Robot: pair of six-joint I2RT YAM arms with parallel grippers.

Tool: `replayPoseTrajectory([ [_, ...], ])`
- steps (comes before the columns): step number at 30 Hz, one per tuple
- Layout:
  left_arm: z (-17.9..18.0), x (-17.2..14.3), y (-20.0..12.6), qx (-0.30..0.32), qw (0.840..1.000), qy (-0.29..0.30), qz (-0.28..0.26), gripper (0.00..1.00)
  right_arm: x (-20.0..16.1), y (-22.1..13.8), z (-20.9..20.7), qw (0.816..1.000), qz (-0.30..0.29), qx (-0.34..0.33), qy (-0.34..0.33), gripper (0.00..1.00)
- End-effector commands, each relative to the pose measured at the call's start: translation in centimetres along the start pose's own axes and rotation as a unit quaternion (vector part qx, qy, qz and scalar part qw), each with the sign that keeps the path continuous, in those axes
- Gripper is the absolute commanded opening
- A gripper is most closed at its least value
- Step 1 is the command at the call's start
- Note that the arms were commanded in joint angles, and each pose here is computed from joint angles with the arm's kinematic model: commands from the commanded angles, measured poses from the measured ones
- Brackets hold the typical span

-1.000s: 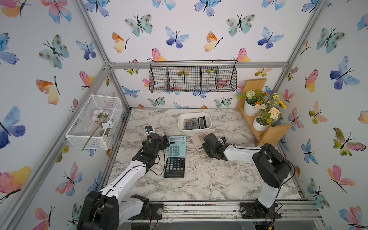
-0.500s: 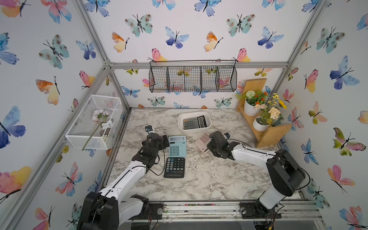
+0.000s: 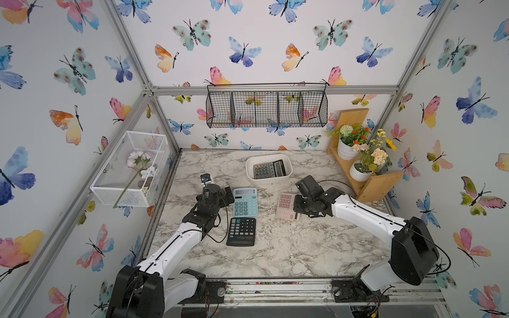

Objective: Put the calculator in the storage box
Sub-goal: Pick up the calculator at the center of the board.

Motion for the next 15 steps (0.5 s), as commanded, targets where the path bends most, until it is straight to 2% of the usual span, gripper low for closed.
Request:
replayPoseTrajectory([
  [1,0.4,0.0,-0.3,0.007,1.0,-0.006,-0.009,0.99,0.4,-1.4,0.3,0.995,0.034,0.011,-0.094,0.02],
  [4,0.4,0.0,-0.3,0.008,1.0,-0.006,-0.008,0.99,3.1,-2.8,1.2,0.992,0.0,0.058,-0.113,0.02],
  [8,0.4,-0.1,-0.2,0.01,1.0,-0.004,-0.007,0.99,6.7,-4.0,2.8,0.984,-0.013,0.106,-0.139,0.02],
  [15,0.4,-0.1,-0.2,0.009,1.0,-0.002,-0.006,0.99,12.0,-3.5,6.1,0.971,-0.026,0.179,-0.157,0.02],
])
Point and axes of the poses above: each gripper's point midway between its finger pads, its own y axis out along the fingers, its own z axis along the line the jaws close on, x = y × z, the point moved 7 cm from there along -y, back along the fingers, and after that the axes turned 9 degrees about y, right-handed, at the moved point
